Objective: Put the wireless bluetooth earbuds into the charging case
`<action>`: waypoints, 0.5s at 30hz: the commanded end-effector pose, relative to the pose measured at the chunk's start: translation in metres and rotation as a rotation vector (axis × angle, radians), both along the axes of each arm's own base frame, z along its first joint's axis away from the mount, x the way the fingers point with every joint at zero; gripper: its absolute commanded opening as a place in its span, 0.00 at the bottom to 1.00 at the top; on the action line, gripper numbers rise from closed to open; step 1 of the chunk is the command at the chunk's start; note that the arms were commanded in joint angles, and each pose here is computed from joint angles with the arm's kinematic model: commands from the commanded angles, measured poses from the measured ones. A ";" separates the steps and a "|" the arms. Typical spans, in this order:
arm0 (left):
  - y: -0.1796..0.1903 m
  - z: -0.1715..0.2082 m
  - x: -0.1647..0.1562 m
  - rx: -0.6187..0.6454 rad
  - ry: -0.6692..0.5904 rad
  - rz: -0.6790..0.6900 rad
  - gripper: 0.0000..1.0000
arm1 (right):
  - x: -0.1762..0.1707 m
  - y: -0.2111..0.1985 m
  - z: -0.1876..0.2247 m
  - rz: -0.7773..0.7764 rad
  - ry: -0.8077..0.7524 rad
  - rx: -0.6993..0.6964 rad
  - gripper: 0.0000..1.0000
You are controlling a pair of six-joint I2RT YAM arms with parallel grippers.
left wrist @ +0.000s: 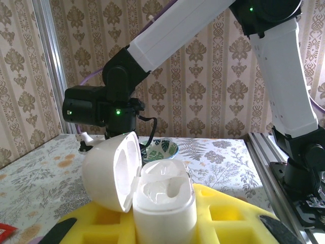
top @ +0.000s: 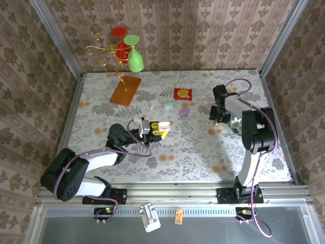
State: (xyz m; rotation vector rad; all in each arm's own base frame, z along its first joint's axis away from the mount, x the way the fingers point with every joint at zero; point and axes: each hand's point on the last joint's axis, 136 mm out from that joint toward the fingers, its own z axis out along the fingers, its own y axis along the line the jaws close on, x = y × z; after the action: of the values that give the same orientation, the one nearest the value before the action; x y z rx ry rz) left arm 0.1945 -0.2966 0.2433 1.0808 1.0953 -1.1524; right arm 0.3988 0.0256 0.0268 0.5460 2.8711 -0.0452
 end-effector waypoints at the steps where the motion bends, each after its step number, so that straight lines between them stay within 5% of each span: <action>1: 0.001 0.007 0.001 -0.016 -0.051 0.005 0.09 | -0.018 0.002 -0.006 0.003 0.119 0.029 0.45; 15: 0.000 0.006 0.000 -0.013 -0.049 -0.005 0.09 | -0.019 0.011 -0.013 0.007 0.137 0.109 0.22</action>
State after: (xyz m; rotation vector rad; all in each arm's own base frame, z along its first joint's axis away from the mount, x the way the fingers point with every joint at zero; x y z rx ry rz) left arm 0.1951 -0.2972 0.2410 1.0833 1.1004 -1.1525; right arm 0.3867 0.0354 0.0174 0.5544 2.9889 0.0586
